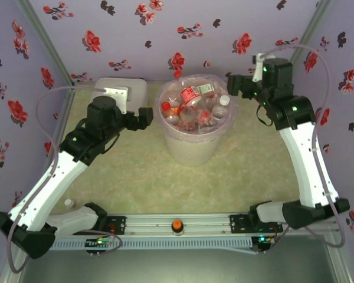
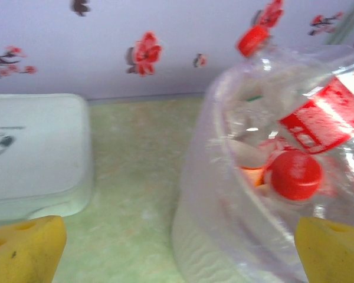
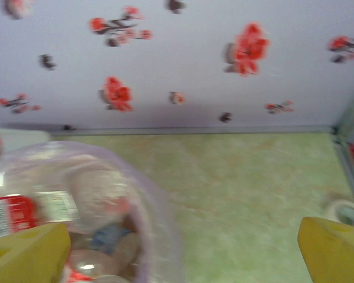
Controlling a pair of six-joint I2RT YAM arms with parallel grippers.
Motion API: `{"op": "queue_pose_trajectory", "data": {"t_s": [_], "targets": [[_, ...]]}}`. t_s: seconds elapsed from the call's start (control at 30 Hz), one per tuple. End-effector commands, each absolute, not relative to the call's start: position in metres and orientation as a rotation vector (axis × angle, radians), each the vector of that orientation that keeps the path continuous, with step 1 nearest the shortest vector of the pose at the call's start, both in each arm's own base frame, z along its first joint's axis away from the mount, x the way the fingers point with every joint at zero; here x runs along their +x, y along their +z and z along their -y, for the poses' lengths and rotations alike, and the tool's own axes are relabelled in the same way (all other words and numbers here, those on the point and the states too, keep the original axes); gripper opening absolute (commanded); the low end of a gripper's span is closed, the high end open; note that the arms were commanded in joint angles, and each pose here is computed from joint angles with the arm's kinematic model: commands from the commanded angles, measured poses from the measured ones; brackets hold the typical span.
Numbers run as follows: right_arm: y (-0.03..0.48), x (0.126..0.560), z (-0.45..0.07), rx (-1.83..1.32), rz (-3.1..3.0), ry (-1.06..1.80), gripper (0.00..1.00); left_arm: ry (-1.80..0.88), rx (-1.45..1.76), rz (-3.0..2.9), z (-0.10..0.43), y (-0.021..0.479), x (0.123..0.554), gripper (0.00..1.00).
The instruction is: Put the plastic bottles in the bin
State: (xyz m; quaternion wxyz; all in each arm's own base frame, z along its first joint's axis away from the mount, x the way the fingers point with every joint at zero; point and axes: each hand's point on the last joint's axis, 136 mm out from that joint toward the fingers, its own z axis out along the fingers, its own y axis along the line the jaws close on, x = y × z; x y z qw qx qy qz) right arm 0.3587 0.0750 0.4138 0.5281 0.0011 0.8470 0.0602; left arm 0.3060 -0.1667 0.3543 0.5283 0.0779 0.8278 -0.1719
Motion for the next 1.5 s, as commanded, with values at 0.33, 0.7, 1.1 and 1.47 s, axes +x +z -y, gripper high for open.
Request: {"op": "queue_pose_trajectory", "data": {"t_s": [0.33, 0.7, 1.1, 1.47], "targets": [[0.295, 0.342, 0.041, 0.452, -1.973, -0.338, 0.99, 0.263, -0.268, -1.971, -0.005, 0.260, 0.303, 1.00], [0.151, 0.346, 0.029, 0.444, -2.025, -0.250, 0.99, 0.437, -0.268, -1.939, -0.046, 0.166, 0.315, 1.00], [0.116, 0.370, 0.033, 0.357, -1.909, -0.330, 0.99, 0.351, -0.158, -1.885, -0.037, 0.129, 0.352, 1.00], [0.110, 0.375, 0.035, 0.312, -1.832, -0.341, 0.99, 0.267, -0.117, -1.925, -0.032, 0.121, 0.383, 1.00]]}}
